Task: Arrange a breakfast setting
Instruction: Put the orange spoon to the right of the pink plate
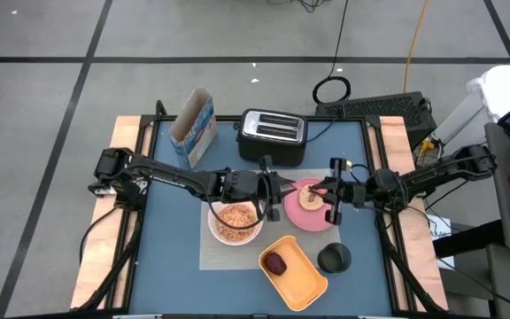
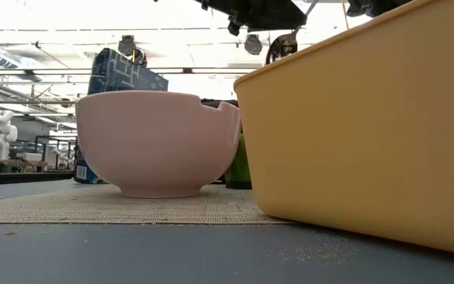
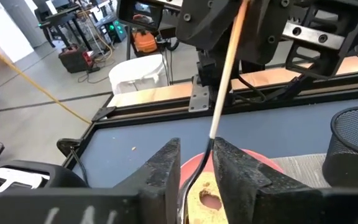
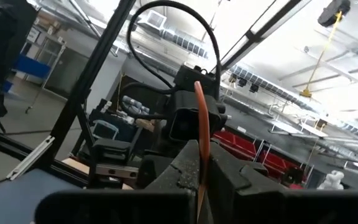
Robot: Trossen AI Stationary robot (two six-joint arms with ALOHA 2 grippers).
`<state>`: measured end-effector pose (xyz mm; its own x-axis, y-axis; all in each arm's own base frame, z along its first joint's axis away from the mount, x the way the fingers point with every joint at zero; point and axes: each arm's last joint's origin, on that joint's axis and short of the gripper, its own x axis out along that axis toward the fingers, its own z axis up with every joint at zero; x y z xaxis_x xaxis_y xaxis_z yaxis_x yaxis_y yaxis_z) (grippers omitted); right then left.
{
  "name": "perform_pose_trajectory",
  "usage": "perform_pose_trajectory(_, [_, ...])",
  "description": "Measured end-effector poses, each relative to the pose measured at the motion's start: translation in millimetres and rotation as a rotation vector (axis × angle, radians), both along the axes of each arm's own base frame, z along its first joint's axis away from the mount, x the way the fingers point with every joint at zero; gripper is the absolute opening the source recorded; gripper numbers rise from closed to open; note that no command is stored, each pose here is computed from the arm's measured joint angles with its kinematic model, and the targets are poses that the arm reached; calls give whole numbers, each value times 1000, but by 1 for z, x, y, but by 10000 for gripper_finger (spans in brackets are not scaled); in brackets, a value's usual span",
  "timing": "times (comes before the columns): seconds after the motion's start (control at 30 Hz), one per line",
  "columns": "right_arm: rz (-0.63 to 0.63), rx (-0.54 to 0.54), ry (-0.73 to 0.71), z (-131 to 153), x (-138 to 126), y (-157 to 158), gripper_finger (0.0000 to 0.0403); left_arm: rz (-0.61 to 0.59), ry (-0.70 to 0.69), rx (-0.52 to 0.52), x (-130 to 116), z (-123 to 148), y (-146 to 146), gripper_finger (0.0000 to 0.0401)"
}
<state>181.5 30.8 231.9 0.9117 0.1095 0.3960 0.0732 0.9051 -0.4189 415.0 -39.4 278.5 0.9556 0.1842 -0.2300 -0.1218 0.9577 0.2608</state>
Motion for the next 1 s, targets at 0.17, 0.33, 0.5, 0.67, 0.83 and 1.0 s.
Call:
perform_pose_trajectory(0.17, [17,52,2,0,0,0,6,2,0,-2,0,0,3,88])
perform_pose_trajectory(0.33, [21,62,3,0,0,0,6,3,0,-2,0,0,3,88])
perform_pose_trajectory(0.5, [31,75,4,0,0,0,6,-19,8,-7,0,-1,3,88])
perform_pose_trajectory(0.67, [38,88,6,0,0,0,6,-19,30,-6,0,-3,3,88])
perform_pose_trajectory(0.83, [42,96,7,0,0,0,6,-21,30,-6,0,-3,3,88])
perform_pose_trajectory(1.0, [48,110,9,0,0,0,6,-21,30,-12,0,-3,3,85])
